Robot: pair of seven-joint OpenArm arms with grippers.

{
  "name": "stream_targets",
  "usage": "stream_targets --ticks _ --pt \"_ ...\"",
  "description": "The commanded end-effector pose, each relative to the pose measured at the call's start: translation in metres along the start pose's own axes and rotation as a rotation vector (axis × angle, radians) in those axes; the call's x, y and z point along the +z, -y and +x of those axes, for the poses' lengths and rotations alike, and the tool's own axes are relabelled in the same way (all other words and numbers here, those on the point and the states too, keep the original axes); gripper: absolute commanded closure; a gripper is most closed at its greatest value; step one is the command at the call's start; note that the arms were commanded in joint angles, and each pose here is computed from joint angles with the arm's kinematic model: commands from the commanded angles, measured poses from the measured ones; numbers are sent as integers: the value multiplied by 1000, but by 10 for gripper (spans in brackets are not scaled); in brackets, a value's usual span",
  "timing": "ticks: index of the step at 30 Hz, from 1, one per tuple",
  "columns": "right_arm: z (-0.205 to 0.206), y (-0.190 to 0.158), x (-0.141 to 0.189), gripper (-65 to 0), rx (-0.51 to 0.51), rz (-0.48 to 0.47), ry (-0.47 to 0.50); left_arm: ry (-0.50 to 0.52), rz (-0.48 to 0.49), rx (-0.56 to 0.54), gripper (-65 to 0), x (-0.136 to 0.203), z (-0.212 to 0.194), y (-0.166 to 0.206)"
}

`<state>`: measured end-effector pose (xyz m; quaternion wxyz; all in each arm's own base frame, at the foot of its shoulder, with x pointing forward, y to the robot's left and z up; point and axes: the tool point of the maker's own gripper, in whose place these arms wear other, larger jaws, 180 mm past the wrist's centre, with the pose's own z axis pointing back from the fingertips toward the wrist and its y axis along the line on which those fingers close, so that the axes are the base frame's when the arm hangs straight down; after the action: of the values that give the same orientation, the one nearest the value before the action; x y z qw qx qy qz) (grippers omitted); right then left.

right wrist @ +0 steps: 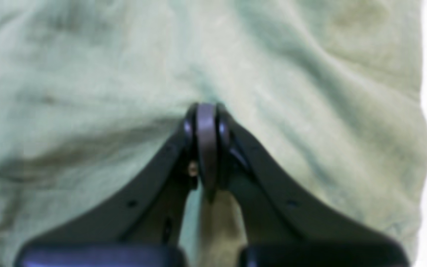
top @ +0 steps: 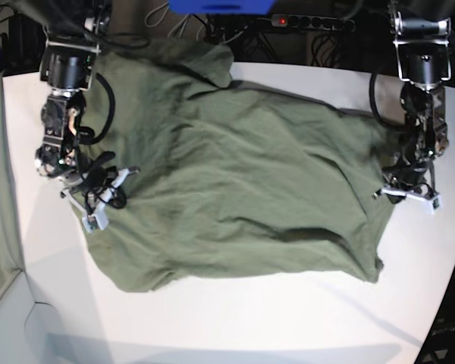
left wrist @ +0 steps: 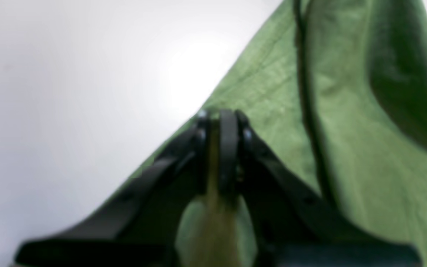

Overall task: Layout the t-shirt on the table in an organized manner, then fold the t-shirt properly
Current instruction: 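Pull the shirt edges apart with both grippers to spread it, then open both grippers and raise them off the shirt's shoulder corners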

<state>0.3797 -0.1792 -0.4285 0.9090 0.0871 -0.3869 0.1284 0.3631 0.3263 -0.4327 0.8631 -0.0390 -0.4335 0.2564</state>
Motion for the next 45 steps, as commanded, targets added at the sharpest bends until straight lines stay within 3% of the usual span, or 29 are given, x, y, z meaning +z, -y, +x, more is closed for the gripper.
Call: stream_targets --ticks 1,9,15,23,29,34,36,41,45 --pt "2 8 -2 0 14 -16 -25 -12 73 -1 -50 5 5 -26" --pt "42 26 -24 0 -38 1 34 66 120 98 -50 12 33 -51" --pt "91 30 -24 0 -21 1 112 123 68 102 -50 10 60 -26" --pt "141 29 -17 0 92 -6 165 184 -26 153 -51 3 86 23" --pt "122 36 7 0 162 -68 129 340 -125 69 -52 46 128 58" --pt "85 20 32 -30 233 -99 74 378 -145 -31 -59 91 111 56" --pt "66 8 44 -91 257 -102 54 394 -108 -32 -114 109 107 36" --pt "35 -25 75 -245 244 -100 81 365 -40 -27 -344 127 82 5" --pt "18 -40 103 -288 207 -122 109 309 39 -35 -368 138 56 -29"
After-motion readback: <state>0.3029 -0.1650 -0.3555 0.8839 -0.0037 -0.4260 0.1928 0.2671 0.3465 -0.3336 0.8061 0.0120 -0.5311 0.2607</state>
